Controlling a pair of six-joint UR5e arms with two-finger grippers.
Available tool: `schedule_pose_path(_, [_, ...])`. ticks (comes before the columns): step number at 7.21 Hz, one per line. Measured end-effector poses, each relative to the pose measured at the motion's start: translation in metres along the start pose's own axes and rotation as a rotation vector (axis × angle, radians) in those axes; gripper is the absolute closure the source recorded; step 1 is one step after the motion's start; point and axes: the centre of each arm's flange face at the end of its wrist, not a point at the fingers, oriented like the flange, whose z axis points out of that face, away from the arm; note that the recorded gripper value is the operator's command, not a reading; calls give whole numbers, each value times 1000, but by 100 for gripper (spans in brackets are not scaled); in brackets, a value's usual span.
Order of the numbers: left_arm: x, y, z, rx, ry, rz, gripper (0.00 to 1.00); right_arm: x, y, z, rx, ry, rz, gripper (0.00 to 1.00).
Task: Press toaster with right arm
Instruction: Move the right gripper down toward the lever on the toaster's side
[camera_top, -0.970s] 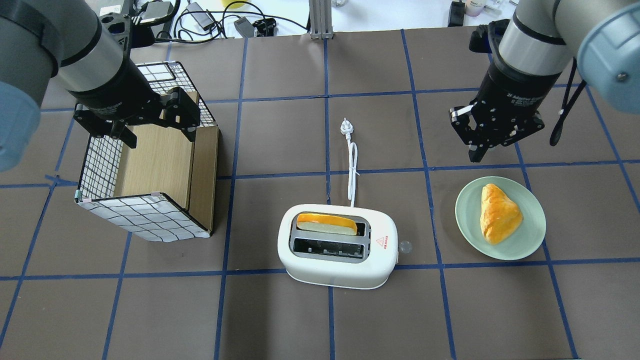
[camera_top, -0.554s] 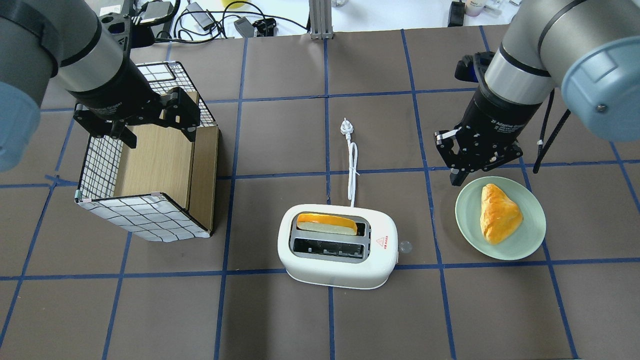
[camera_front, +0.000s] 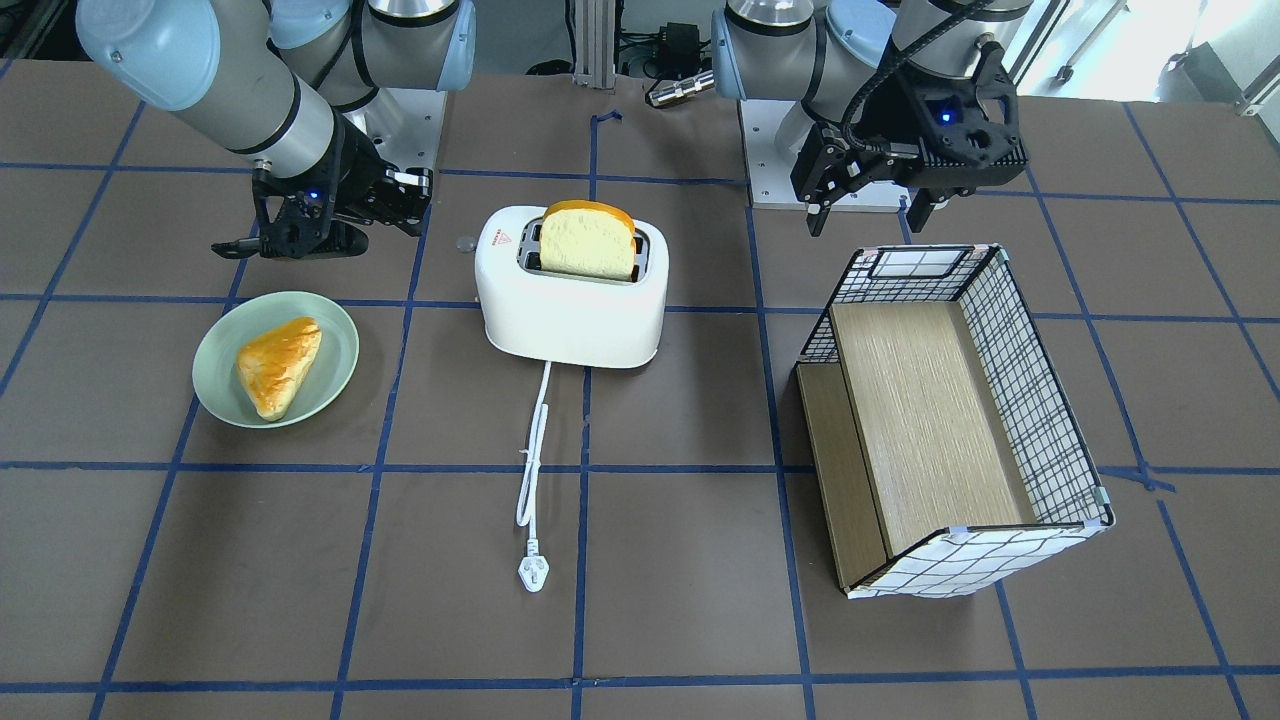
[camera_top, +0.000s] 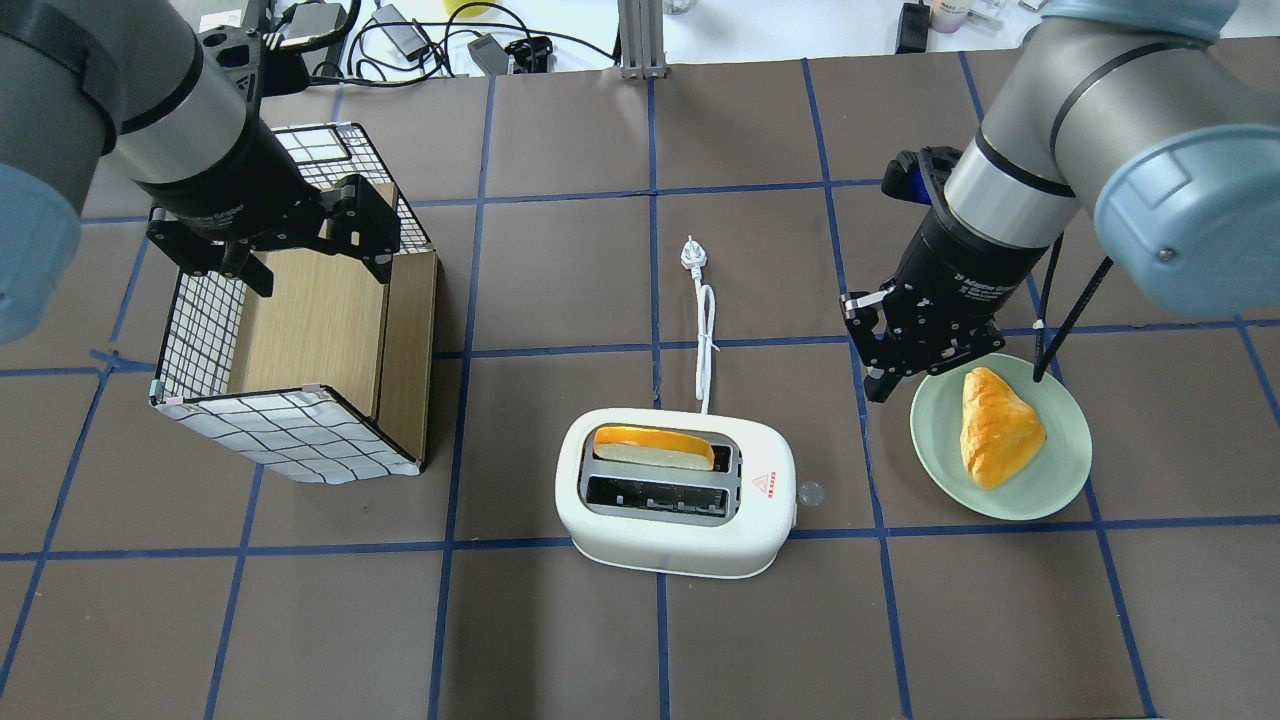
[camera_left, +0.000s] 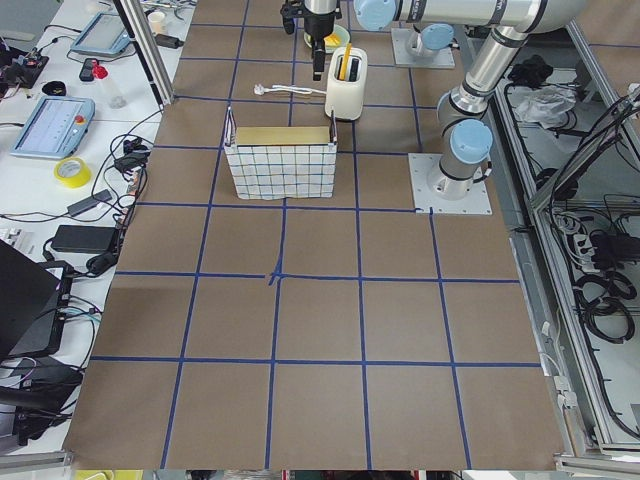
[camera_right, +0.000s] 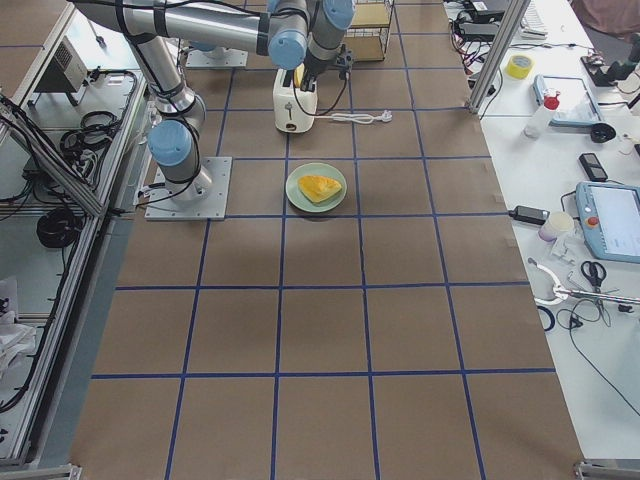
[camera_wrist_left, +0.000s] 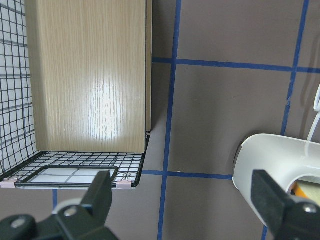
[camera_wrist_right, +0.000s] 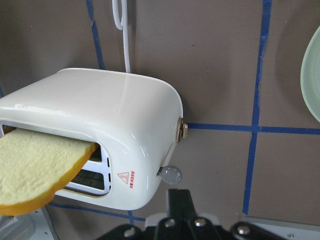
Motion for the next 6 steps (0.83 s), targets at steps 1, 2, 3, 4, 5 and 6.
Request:
schedule_pose_path(1, [0,0,0,0,0,0,0,3,-1,9,-14,-12,-21,100])
schedule_pose_path(2, [0,0,0,0,0,0,0,6,0,20,-33,-18,-38,100])
schedule_pose_path(3, [0,0,0,1,0,0,0,9,1,32,-54,-23,-48,100])
schedule_pose_path(4, [0,0,0,0,0,0,0,12,2,44,-70,-27,-52,100])
schedule_pose_path(5, [0,0,0,0,0,0,0,14,3,55,-74,-32,-55,100])
schedule_pose_path(6, [0,0,0,1,0,0,0,14,3,61,-70,-41,-58,100])
